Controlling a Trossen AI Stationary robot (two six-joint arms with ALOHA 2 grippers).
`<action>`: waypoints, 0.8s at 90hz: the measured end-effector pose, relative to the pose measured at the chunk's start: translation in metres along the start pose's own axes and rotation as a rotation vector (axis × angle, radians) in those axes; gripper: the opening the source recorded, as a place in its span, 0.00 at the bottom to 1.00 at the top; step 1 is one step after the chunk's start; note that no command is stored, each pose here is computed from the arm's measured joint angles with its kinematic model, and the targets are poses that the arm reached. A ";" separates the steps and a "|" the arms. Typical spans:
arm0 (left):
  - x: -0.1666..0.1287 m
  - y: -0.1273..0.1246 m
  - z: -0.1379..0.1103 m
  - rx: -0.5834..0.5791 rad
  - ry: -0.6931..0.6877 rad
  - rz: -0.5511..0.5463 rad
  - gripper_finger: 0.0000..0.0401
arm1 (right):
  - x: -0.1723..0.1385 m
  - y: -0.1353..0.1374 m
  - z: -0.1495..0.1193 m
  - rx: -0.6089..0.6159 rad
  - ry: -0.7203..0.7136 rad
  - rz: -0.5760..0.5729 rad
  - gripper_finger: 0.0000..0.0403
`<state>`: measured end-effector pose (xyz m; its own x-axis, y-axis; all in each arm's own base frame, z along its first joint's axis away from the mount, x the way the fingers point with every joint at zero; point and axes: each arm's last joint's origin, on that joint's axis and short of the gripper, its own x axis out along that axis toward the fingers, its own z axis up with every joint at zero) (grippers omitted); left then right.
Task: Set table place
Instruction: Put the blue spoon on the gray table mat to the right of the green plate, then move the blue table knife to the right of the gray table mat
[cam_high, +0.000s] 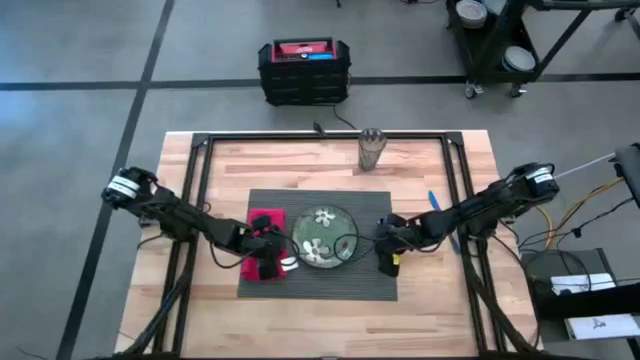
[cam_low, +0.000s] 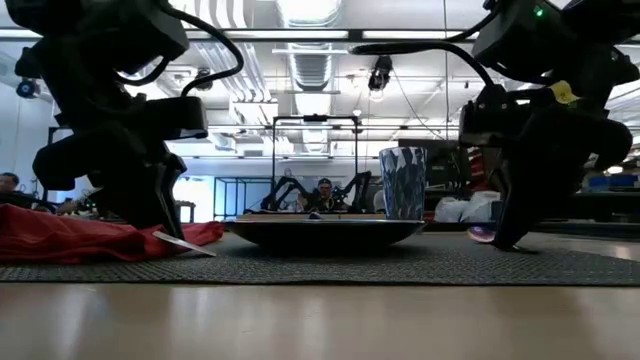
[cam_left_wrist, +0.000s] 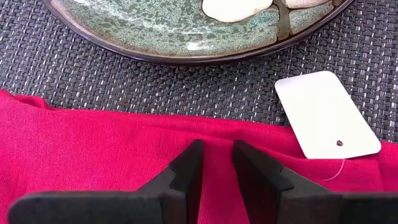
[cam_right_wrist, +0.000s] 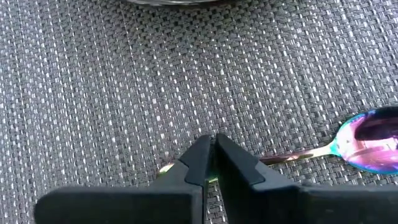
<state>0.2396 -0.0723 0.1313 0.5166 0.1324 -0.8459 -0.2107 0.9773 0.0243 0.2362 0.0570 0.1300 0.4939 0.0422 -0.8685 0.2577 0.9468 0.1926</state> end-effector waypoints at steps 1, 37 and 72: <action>0.000 0.000 0.000 0.000 0.000 0.000 0.19 | 0.000 0.000 0.000 0.000 0.000 0.000 0.03; 0.000 0.000 0.000 0.000 0.000 0.000 0.19 | -0.067 -0.025 0.024 0.111 0.060 -0.377 0.03; 0.000 0.000 0.000 -0.002 -0.002 -0.002 0.19 | -0.090 -0.105 -0.021 0.692 0.339 -0.814 0.03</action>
<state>0.2399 -0.0724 0.1314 0.5188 0.1312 -0.8448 -0.2112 0.9772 0.0221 0.1475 -0.0396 0.1780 -0.2566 -0.3240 -0.9106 0.8593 0.3548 -0.3684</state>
